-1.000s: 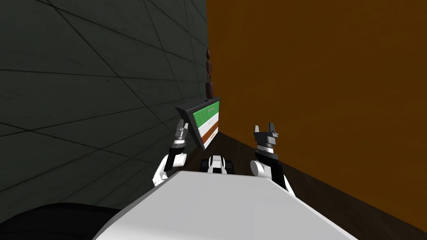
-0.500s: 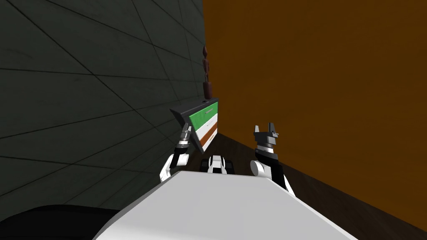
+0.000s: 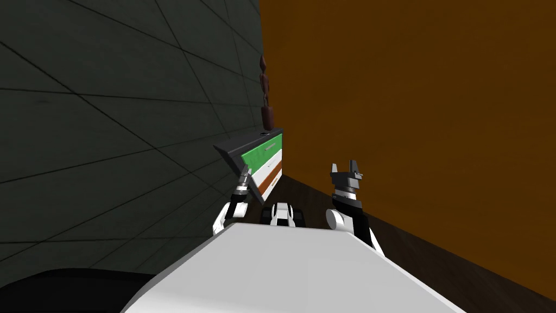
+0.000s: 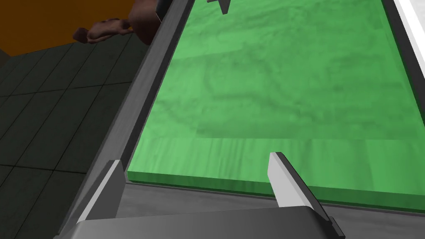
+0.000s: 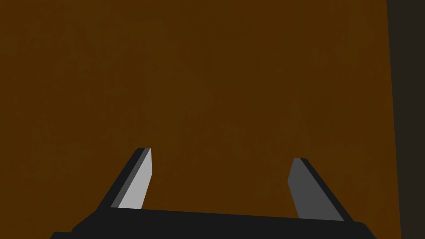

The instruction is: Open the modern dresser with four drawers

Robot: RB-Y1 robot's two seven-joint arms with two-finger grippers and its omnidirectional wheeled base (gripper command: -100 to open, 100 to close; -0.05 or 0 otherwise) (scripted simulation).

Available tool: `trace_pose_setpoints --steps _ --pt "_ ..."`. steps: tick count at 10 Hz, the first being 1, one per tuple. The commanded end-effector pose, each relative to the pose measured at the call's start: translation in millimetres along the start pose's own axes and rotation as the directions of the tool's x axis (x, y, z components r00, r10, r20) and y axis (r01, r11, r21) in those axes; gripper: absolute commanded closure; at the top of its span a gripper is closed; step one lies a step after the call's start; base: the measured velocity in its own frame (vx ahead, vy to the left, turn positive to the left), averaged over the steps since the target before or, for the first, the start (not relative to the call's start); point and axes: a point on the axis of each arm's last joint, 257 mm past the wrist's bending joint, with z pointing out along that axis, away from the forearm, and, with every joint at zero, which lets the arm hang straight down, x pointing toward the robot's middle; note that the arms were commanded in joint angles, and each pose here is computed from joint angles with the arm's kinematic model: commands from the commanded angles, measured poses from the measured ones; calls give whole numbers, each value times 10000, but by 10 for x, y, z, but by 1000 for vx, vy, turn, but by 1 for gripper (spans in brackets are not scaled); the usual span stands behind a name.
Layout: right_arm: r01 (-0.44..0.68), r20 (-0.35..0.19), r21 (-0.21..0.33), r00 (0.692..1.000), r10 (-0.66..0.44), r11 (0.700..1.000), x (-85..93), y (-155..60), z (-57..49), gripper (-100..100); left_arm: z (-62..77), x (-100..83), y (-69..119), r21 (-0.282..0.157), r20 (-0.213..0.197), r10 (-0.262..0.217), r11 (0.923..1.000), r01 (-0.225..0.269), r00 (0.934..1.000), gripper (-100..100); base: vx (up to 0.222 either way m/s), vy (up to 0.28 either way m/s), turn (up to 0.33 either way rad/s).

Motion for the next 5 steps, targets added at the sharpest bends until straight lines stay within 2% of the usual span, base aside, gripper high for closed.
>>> trace_pose_setpoints --steps 1,3,5 --pt "0 0 0 10000 0 10000 0 0 0 0 -87 74 273 -449 -111 -121 9989 116 9999 -100 78 11 -36" --pt "-1 0 0 10000 1 10000 0 0 0 0 -147 127 456 -750 -179 -219 9970 205 9996 -100 81 4 -40" --pt "-1 0 0 10000 1 10000 0 0 0 0 -185 156 560 -928 -210 -275 9954 254 9994 -100 64 -11 -27"
